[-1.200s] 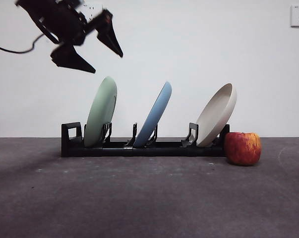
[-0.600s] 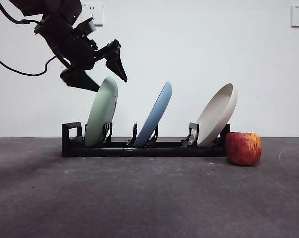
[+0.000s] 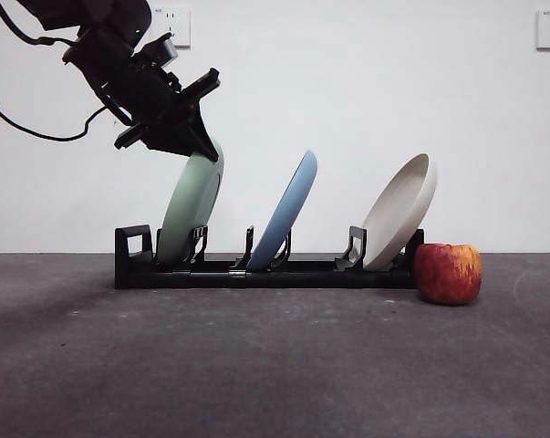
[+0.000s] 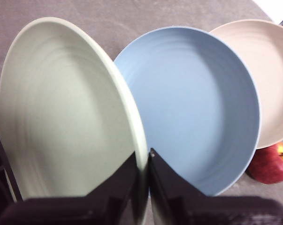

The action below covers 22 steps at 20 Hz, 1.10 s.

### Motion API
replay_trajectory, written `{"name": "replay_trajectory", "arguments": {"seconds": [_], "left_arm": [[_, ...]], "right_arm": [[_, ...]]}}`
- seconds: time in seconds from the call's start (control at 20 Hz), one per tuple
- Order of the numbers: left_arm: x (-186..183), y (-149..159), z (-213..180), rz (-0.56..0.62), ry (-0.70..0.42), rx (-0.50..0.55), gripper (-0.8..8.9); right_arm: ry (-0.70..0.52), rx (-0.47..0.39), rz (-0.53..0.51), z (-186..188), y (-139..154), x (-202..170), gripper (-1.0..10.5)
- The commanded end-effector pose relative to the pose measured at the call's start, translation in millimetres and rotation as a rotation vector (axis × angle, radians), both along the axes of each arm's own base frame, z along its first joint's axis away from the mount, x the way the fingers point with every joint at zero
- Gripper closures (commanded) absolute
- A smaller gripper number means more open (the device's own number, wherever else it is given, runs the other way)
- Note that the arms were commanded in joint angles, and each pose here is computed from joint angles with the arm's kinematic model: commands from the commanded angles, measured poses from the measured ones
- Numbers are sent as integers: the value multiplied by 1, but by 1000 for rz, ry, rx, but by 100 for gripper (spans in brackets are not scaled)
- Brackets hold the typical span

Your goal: Take the green plate from the plate rack,put the plate on the table,take the apple from the table,put the apple in the plate

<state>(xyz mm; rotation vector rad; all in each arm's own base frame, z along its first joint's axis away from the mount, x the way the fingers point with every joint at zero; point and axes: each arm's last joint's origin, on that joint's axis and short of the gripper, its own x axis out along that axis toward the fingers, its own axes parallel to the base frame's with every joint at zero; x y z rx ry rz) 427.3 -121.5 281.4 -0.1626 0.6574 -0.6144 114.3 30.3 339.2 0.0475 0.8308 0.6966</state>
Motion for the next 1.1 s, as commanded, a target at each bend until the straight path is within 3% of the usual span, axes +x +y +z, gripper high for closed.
{"name": "replay_trajectory", "arguments": {"seconds": [0.05,0.2,0.45,0.6,0.7,0.8,0.9,1.1], "left_arm": [[-1,1,5,-28,5,-47,822],[-7,7,21,-45,-14,-89,822],[-35,13,72,-71,-138,-128,822],[-69,13,107,-178,-177,-172,822],[-101,8,124,-238,-217,-58,822],[-139,-4,132,-241,-249,186,822],[-171,-22,134,-279,-243,355,822],[-208,-58,121,-348,-186,528,821]], "right_arm": [[-2,2,-2,1,0,0,231],[-1,2,-2,1,0,0,231],[-2,2,-1,1,0,0,231],[-1,2,-2,1,0,0,231],[-3,2,-2,1,0,0,231],[-1,1,-6,1,0,0,231],[-1,1,-5,1,0,0,231],[1,3,-7,1,0,0,231]]}}
